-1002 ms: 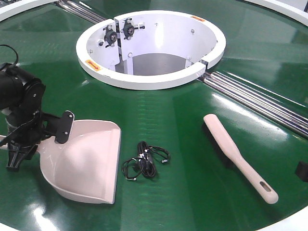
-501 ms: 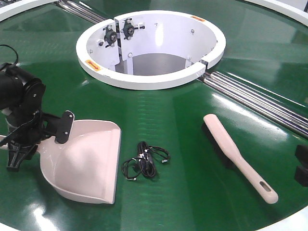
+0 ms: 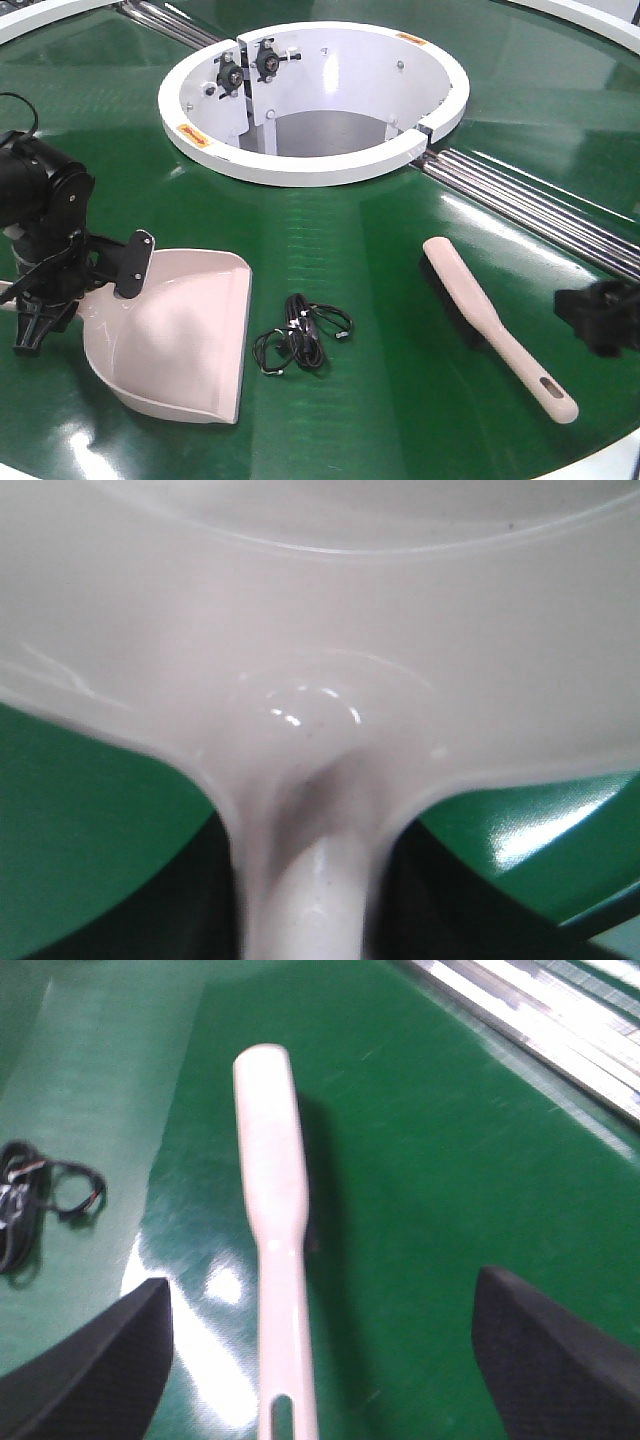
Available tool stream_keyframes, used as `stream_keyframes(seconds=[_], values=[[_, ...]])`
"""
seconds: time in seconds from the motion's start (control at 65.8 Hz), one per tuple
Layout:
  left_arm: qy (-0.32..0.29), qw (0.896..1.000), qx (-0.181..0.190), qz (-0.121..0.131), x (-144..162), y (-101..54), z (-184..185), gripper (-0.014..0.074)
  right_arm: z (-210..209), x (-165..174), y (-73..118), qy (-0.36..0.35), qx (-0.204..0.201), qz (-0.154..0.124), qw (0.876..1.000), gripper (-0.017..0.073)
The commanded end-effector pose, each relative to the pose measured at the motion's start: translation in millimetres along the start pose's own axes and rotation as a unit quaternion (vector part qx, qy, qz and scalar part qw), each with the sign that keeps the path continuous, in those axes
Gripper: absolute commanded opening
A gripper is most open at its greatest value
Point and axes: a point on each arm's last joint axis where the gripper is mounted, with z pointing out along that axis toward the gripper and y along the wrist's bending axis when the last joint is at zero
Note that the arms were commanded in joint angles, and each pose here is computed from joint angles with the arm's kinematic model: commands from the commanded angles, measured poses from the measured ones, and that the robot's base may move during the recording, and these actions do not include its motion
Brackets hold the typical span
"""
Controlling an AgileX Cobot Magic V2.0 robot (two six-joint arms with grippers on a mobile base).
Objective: Clean and inspect green conveyor with broom and dustpan
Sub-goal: 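Grasp the beige brush handle with the right gripper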
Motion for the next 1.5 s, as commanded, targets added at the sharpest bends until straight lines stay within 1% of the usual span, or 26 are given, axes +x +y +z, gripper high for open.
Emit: stream_keyframes(seconds=[0.0,0.137,0.182,0.228,0.289,0.319,0.349,0.38,0.471,0.638,0.866,1.063,1.23,1.291,1.367,1.488], values=[[-0.005,0.999,-0.033,-0.006,4.3,2.8,-20.7,-0.0006,7.5,-27.2,-0.1,0.011,-0.01,-0.003,1.0,0.058],[-0.005,0.999,-0.033,-0.006,4.3,2.8,-20.7,-0.0006,24.0,-44.2,0.2,0.07,-0.024,-0.005,0.997,0.058],[-0.005,0.999,-0.033,-0.006,4.3,2.8,-20.7,-0.0006,29.4,-49.9,2.9,0.083,-0.027,-0.018,0.996,0.058],[-0.005,0.999,-0.033,-0.006,4.3,2.8,-20.7,-0.0006,34.4,-55.1,9.8,0.099,-0.03,-0.045,0.994,0.058],[-0.005,0.999,-0.033,-0.006,4.3,2.8,-20.7,-0.0006,43.3,-57.6,18.8,0.128,-0.026,-0.063,0.989,0.058],[-0.005,0.999,-0.033,-0.006,4.3,2.8,-20.7,-0.0006,47.2,-60.0,22.4,0.142,-0.02,-0.06,0.988,0.058],[-0.005,0.999,-0.033,-0.006,4.3,2.8,-20.7,-0.0006,52.2,-60.6,24.5,0.157,-0.013,-0.067,0.985,0.058],[-0.005,0.999,-0.033,-0.006,4.3,2.8,-20.7,-0.0006,55.5,-62.6,25.6,0.174,-0.004,-0.066,0.983,0.058],[-0.005,0.999,-0.033,-0.006,4.3,2.8,-20.7,-0.0006,68.5,-64.2,24.3,0.216,0.014,-0.075,0.973,0.058],[-0.005,0.999,-0.033,-0.006,4.3,2.8,-20.7,-0.0006,90.7,-61.4,23.6,0.27,0.012,-0.087,0.959,0.058],[-0.005,0.999,-0.033,-0.006,4.3,2.8,-20.7,-0.0006,124.6,-47.0,22.5,0.331,0.008,-0.082,0.94,0.058],[-0.005,0.999,-0.033,-0.006,4.3,2.8,-20.7,-0.0006,142.5,-40.5,21.5,0.355,0.009,-0.08,0.931,0.0579],[-0.005,0.999,-0.033,-0.006,4.3,2.8,-20.7,-0.0006,159.2,-31.0,21.1,0.383,0.007,-0.072,0.921,0.0579],[-0.005,0.999,-0.033,-0.006,4.3,2.8,-20.7,-0.0006,164.2,-28.5,21.3,0.388,0.005,-0.069,0.919,0.0579],[-0.005,0.999,-0.033,-0.006,4.3,2.8,-20.7,-0.0006,168.3,-27.4,21.9,0.386,0.003,-0.062,0.92,0.0574],[-0.005,0.999,-0.033,-0.006,4.3,2.8,-20.7,-0.0006,171.0,-27.7,23.5,0.379,-0.002,-0.05,0.924,0.0522]])
